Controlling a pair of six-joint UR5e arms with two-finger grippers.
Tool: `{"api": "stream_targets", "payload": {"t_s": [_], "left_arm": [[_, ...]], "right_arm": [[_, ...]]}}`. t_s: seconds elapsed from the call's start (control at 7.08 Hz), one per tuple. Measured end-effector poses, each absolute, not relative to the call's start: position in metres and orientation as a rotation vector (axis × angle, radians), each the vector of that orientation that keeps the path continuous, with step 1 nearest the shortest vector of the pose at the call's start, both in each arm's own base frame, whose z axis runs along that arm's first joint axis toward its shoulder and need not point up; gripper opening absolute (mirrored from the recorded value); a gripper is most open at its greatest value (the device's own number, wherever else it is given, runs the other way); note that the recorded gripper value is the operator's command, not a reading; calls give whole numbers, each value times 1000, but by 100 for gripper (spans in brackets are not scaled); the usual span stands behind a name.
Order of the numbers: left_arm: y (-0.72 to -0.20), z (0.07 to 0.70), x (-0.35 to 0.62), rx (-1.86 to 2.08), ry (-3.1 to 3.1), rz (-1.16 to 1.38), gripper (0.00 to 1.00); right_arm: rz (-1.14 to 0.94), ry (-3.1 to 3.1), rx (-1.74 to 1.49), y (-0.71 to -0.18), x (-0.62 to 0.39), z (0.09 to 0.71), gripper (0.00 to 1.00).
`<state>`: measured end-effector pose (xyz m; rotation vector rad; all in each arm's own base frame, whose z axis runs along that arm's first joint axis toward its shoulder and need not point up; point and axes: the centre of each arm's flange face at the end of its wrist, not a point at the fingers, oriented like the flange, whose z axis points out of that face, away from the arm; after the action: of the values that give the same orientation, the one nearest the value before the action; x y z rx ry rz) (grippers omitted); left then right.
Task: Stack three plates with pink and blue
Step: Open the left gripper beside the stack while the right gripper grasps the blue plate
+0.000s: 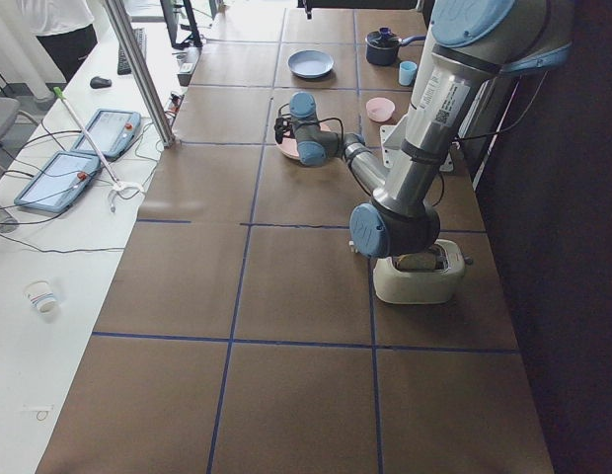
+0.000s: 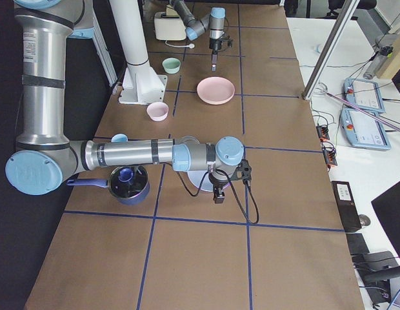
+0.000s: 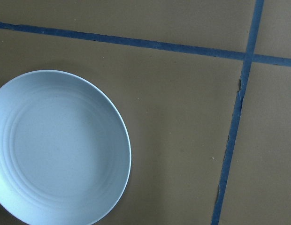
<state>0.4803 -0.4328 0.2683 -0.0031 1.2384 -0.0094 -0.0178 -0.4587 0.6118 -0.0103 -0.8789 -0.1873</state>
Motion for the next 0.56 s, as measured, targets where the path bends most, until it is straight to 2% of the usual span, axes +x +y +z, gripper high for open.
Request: {"api": "stream_targets", "payload": {"t_s": [0.28, 0.56], "left_arm": [[-430, 265, 468, 0, 1249, -30, 100], [-433, 265, 463, 2, 1251, -43, 100]], "right_arm": [[-208, -871, 43, -447, -42, 633, 100], [-126, -891, 120, -434, -88, 681, 100]]}}
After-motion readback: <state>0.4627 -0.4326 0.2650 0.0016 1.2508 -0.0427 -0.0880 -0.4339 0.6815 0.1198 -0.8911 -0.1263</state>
